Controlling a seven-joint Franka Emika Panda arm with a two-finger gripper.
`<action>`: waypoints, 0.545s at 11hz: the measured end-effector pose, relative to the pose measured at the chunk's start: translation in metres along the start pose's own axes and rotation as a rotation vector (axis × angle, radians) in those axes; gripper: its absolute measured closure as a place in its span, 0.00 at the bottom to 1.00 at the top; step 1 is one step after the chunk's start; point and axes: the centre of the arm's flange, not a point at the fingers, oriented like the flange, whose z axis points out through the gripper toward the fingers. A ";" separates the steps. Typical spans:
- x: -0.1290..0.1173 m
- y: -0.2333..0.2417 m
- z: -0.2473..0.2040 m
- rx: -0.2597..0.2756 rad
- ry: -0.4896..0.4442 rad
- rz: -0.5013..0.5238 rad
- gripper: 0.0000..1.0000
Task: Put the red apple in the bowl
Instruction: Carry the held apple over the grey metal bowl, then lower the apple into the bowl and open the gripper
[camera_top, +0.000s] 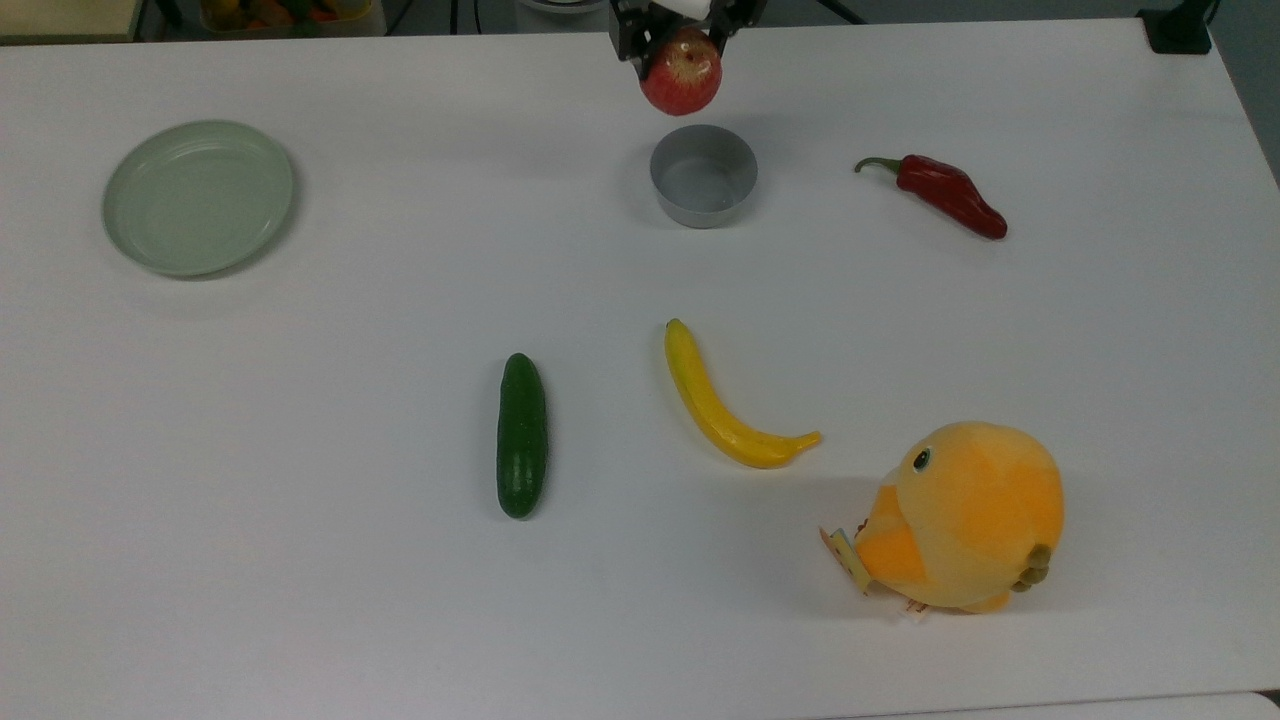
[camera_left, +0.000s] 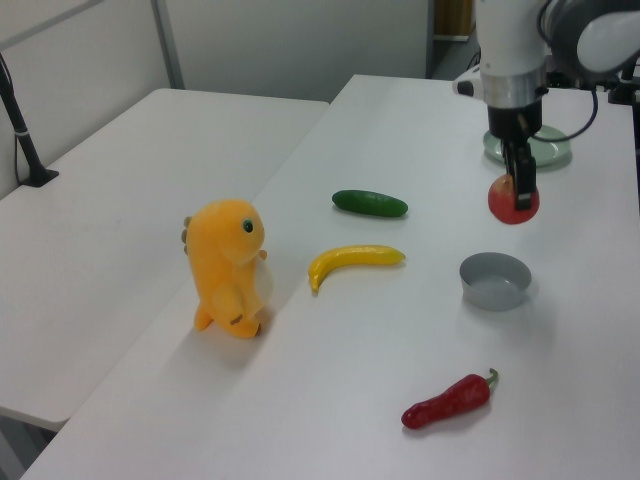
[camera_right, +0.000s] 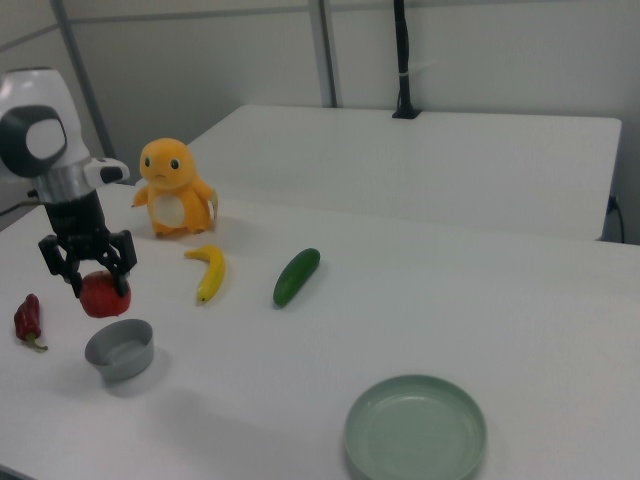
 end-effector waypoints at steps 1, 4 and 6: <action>0.002 -0.003 0.015 -0.001 0.024 -0.005 0.24; 0.004 -0.011 0.050 -0.004 0.081 -0.020 0.24; 0.005 -0.020 0.066 -0.004 0.124 -0.029 0.24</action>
